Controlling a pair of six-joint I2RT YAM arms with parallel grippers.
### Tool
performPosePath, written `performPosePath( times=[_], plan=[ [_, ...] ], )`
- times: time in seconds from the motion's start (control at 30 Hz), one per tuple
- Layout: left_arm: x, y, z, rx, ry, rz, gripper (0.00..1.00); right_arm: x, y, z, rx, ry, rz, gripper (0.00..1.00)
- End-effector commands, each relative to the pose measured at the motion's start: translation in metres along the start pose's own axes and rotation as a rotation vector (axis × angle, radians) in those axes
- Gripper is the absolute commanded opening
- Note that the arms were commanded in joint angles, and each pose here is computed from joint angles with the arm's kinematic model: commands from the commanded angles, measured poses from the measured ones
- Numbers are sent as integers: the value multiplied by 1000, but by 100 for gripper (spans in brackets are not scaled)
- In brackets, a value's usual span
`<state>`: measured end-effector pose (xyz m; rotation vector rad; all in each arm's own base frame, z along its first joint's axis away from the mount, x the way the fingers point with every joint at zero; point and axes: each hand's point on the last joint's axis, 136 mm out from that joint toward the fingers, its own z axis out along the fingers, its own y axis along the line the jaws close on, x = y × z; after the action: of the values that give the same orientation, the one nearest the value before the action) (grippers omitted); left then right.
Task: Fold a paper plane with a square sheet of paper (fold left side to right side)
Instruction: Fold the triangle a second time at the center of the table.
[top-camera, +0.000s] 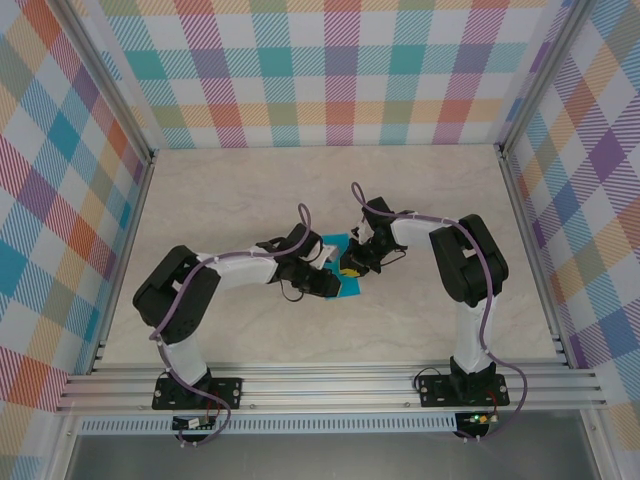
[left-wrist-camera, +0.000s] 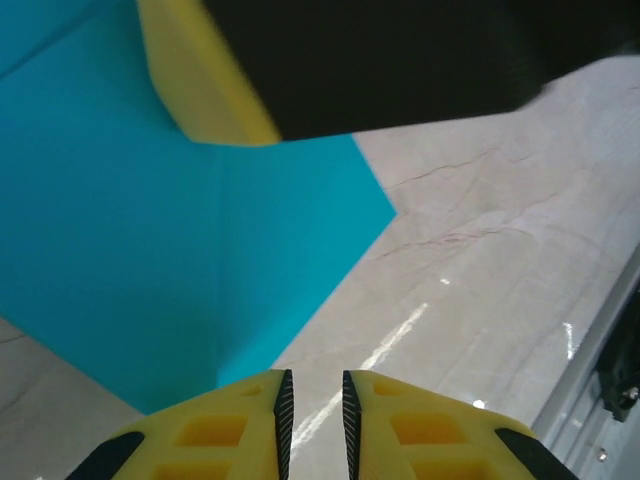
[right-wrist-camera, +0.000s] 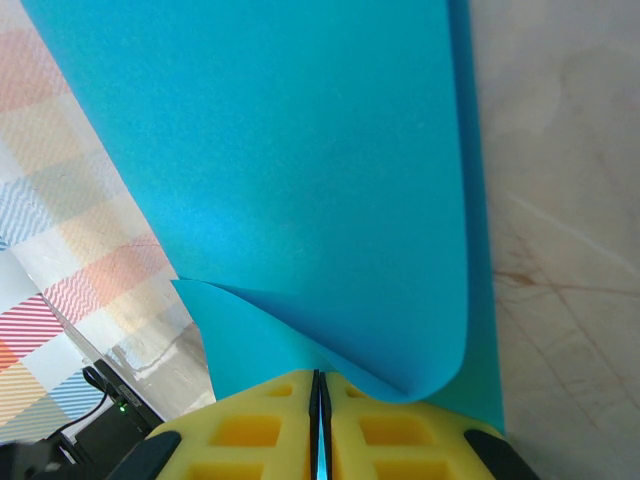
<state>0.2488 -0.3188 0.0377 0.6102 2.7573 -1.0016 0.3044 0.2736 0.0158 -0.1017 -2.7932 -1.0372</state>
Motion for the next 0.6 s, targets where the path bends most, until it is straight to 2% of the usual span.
performPosePath(
  times=[0.0, 0.23, 0.37, 0.57],
  plan=[
    [5, 17, 7, -41, 22, -30, 22, 11, -34, 15, 101, 38, 41, 11],
    [30, 39, 17, -102, 76, -58, 19, 3, -1, -1, -19, -23, -48, 11],
    [43, 45, 21, -100, 99, -69, 14, 5, 18, -21, -62, -70, -121, 7],
    [49, 47, 21, -100, 108, -71, 8, 27, 35, -28, -128, -28, -185, 0]
  ],
)
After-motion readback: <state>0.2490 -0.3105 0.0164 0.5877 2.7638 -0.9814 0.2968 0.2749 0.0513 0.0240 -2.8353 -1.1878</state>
